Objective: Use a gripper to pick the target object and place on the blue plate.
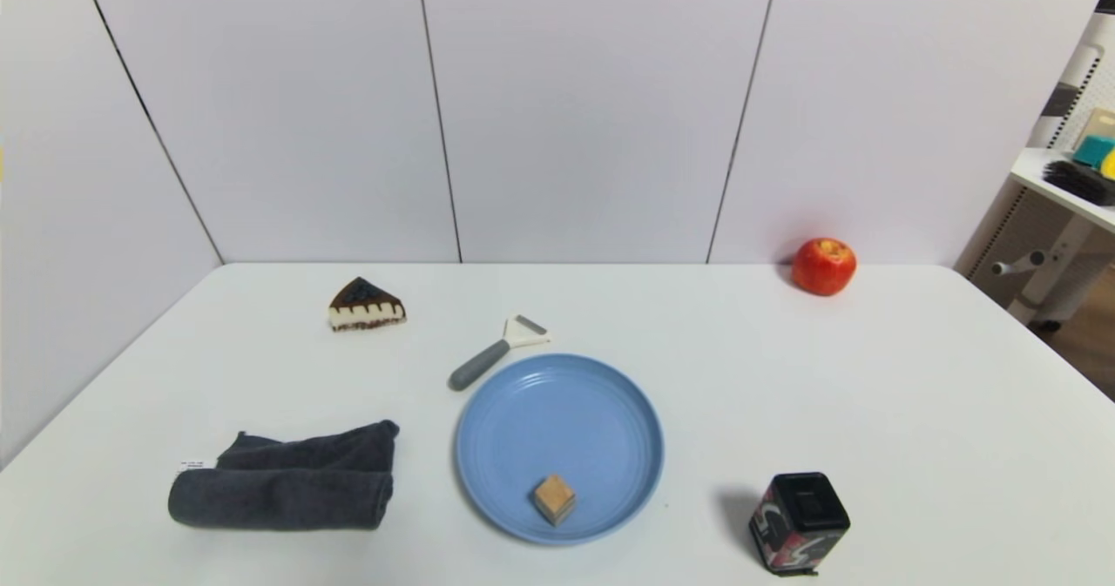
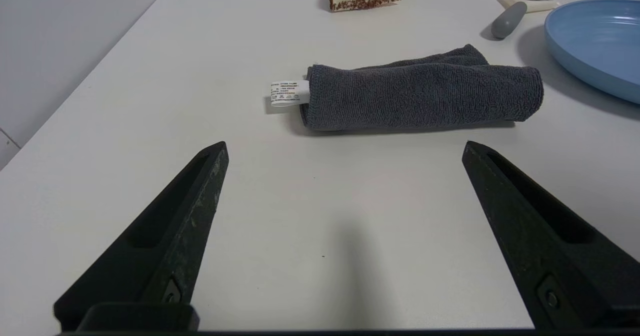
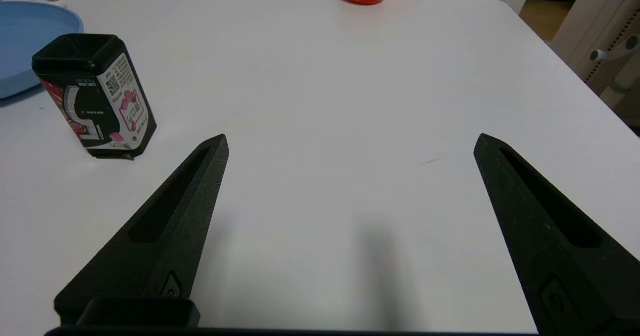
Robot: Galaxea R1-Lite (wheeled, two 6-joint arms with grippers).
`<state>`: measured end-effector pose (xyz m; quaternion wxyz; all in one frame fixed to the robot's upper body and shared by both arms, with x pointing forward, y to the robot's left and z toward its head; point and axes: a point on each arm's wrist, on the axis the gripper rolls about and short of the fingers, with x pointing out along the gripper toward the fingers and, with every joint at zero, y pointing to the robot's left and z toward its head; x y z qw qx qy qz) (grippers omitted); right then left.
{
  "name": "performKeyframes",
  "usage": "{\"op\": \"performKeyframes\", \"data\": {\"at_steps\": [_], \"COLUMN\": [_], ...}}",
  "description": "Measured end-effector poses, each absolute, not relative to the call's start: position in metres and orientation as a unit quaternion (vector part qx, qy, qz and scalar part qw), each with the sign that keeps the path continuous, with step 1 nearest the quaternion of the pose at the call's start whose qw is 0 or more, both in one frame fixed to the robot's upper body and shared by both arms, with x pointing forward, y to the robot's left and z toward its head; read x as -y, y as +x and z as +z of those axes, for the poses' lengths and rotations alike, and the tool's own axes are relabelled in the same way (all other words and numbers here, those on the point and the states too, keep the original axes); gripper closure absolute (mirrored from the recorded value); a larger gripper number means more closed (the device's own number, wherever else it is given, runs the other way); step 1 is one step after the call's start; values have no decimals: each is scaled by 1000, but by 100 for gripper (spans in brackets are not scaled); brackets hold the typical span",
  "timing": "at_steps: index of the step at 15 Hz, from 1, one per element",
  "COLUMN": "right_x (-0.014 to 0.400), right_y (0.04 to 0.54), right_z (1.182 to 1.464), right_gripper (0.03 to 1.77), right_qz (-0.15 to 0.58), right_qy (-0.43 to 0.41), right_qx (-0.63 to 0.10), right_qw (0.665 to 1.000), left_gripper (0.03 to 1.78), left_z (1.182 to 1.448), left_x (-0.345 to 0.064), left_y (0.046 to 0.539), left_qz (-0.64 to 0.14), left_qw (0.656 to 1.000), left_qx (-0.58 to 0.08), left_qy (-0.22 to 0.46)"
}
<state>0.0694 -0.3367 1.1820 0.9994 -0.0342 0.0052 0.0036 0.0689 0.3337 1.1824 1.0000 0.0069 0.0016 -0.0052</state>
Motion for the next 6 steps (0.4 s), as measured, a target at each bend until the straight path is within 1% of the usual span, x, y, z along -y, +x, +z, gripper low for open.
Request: {"op": "performKeyframes", "data": {"at_steps": [6], "right_x": [337], "right_y": [69], "right_z": [1183], "right_gripper": [11], "right_qz": [4], "right_qy": [-15], "right_qx": [0], "right_qw": [1000], "left_gripper": [12], "left_z": [1182], "left_x": [-334], "left_y": [69], "left_qz": [-5], "left_qw": [1000], "left_qx": [-2], "left_qy": [7]}}
